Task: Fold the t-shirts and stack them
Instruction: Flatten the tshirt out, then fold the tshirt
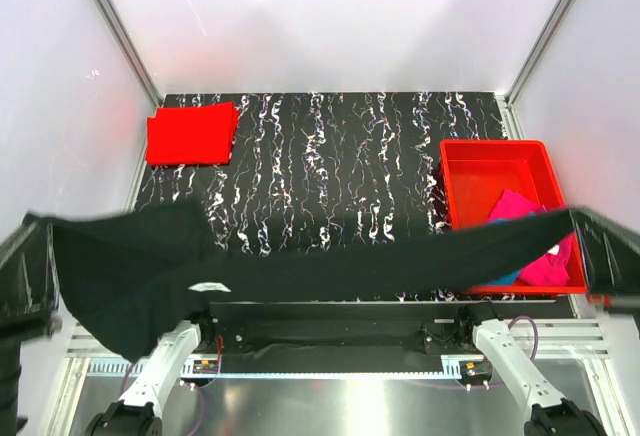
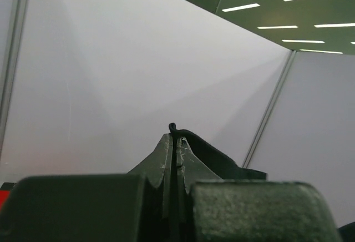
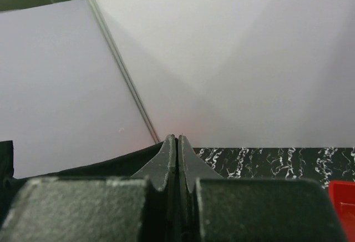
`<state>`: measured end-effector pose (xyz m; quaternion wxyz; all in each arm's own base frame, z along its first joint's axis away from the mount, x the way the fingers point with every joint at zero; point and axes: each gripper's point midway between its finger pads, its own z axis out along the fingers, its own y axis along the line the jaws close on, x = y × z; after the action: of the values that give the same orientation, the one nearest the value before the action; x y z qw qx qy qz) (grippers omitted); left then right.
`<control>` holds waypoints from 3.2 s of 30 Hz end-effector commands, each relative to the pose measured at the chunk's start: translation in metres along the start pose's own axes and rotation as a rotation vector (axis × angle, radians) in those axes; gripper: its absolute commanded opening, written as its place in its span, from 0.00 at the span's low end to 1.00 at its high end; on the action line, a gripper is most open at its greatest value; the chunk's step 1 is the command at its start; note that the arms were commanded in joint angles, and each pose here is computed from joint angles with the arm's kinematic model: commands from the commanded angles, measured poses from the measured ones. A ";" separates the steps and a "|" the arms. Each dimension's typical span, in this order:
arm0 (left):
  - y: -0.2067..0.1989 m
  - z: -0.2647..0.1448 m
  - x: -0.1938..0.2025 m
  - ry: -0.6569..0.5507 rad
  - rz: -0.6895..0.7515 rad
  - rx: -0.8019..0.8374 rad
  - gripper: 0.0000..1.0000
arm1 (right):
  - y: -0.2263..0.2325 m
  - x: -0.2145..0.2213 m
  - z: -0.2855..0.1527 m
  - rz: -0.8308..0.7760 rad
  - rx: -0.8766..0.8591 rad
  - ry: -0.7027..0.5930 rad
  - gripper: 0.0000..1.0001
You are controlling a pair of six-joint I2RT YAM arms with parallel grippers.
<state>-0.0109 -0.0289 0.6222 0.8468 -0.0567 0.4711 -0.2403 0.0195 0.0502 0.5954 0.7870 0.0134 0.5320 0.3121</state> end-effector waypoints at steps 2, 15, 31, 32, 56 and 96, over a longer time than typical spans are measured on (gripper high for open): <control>0.047 0.084 0.055 0.152 0.053 -0.134 0.00 | -0.058 0.029 0.097 -0.043 0.177 0.091 0.00; 0.168 0.268 0.291 0.473 0.156 -0.178 0.00 | -0.221 0.245 0.296 -0.116 0.339 0.399 0.00; 0.275 0.343 0.531 0.724 0.149 -0.095 0.00 | -0.366 0.461 0.370 0.028 0.330 0.640 0.00; 0.280 0.342 0.536 0.727 0.152 -0.099 0.00 | -0.372 0.465 0.372 0.033 0.327 0.641 0.00; 0.313 0.312 0.589 0.792 0.094 -0.123 0.00 | -0.433 0.524 0.393 0.050 0.341 0.653 0.00; 0.310 0.111 0.556 1.216 0.014 -0.351 0.00 | -0.473 0.538 0.313 0.116 0.479 0.807 0.00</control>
<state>0.4459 -0.0321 0.1428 0.4013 -0.0335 0.9021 -0.1553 0.6347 0.0416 0.0462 0.4175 0.1246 0.8773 0.2014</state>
